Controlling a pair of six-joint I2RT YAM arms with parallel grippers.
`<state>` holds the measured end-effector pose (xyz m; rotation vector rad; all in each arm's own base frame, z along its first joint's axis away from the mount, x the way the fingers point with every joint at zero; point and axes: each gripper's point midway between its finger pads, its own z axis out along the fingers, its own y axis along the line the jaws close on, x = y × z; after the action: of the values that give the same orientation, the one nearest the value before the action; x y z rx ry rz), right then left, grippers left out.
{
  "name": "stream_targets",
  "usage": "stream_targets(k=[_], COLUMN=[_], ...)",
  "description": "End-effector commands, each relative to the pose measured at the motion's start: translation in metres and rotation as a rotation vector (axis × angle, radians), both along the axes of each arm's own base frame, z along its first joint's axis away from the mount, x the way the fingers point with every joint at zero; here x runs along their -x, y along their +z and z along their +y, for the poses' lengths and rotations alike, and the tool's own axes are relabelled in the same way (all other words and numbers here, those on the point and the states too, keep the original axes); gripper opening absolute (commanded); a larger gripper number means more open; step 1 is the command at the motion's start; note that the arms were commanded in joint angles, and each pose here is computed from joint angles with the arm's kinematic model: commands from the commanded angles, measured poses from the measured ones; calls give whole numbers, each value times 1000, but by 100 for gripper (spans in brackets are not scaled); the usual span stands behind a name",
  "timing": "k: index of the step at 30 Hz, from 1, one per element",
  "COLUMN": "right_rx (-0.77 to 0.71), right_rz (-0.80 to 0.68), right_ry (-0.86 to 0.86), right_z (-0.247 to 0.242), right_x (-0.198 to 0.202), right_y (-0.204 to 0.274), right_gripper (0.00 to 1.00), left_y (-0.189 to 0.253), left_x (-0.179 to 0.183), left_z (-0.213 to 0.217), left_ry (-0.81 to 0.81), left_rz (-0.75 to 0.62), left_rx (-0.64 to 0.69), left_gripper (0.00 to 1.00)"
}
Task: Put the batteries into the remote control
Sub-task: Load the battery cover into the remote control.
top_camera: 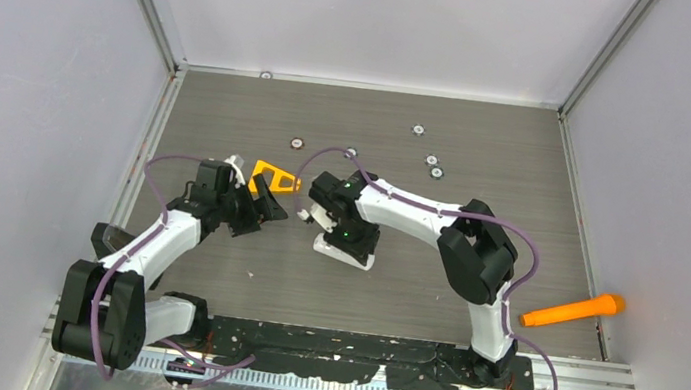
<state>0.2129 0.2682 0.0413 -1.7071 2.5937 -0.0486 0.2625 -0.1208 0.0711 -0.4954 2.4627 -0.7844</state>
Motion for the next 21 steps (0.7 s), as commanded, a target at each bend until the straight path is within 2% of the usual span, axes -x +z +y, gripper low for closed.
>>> stream_targets(k=[1, 21], right_rx=[-36, -79], right_rz=[0, 61], right_ry=[-50, -2], right_z=[6, 12], right_x=[-7, 4], right_y=[9, 12], right_gripper=[17, 21], left_y=[11, 9], left_x=[-6, -5], left_z=[-1, -1], left_ry=[4, 4], left_rz=[-43, -37], left_rx=[21, 22], left_gripper=[80, 80])
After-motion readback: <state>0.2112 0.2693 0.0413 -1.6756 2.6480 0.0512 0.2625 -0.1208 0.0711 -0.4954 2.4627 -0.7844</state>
